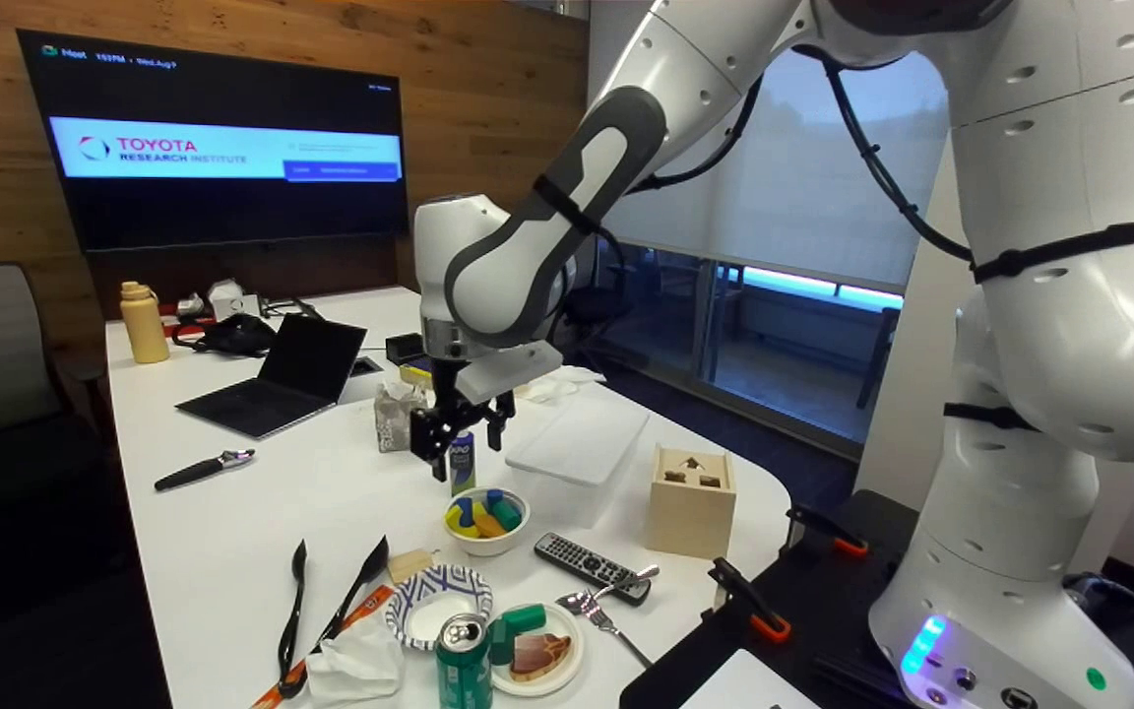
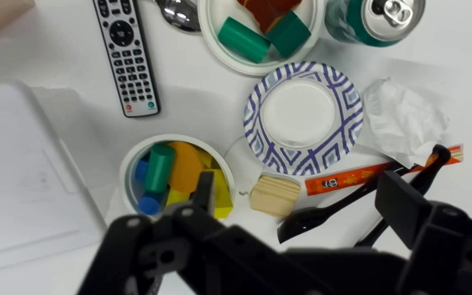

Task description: Wipe the silver spoon and fork with the napkin

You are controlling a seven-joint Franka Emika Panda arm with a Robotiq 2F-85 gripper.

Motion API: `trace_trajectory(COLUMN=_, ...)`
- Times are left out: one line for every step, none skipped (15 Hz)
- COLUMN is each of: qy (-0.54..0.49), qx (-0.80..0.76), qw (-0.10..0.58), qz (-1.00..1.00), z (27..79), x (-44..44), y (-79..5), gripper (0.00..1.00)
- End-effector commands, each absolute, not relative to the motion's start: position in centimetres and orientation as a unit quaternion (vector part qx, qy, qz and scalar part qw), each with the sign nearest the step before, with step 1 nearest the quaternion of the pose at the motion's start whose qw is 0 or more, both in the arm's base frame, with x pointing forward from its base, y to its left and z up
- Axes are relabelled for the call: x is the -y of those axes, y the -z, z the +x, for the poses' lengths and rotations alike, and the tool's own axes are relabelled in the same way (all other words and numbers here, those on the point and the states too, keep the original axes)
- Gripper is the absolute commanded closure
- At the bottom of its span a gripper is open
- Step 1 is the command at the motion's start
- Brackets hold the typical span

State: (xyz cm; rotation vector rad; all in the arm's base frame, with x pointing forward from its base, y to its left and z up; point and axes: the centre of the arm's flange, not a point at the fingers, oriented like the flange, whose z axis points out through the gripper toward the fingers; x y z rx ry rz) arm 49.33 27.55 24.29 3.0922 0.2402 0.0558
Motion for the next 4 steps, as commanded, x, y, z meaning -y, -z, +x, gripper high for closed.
trace_trajectory(qy=-0.029, qx=-0.074, qw=0.027, qz=0.996, z=45.53, x=-24.28, y=-26.1, gripper=0.0)
trace_trajectory(qy=-0.029, qx=-0.074, qw=0.031, qz=0.996, z=45.16, x=-23.95, y=-26.32, gripper=0.0)
trace_trajectory(qy=-0.029, qx=-0.078, qw=0.034, qz=0.996, z=44.88, x=-23.64, y=-26.5, gripper=0.0)
trace_trajectory(qy=-0.025, qx=-0.078, qw=0.036, qz=0.996, z=44.67, x=-23.39, y=-26.71, gripper=0.0)
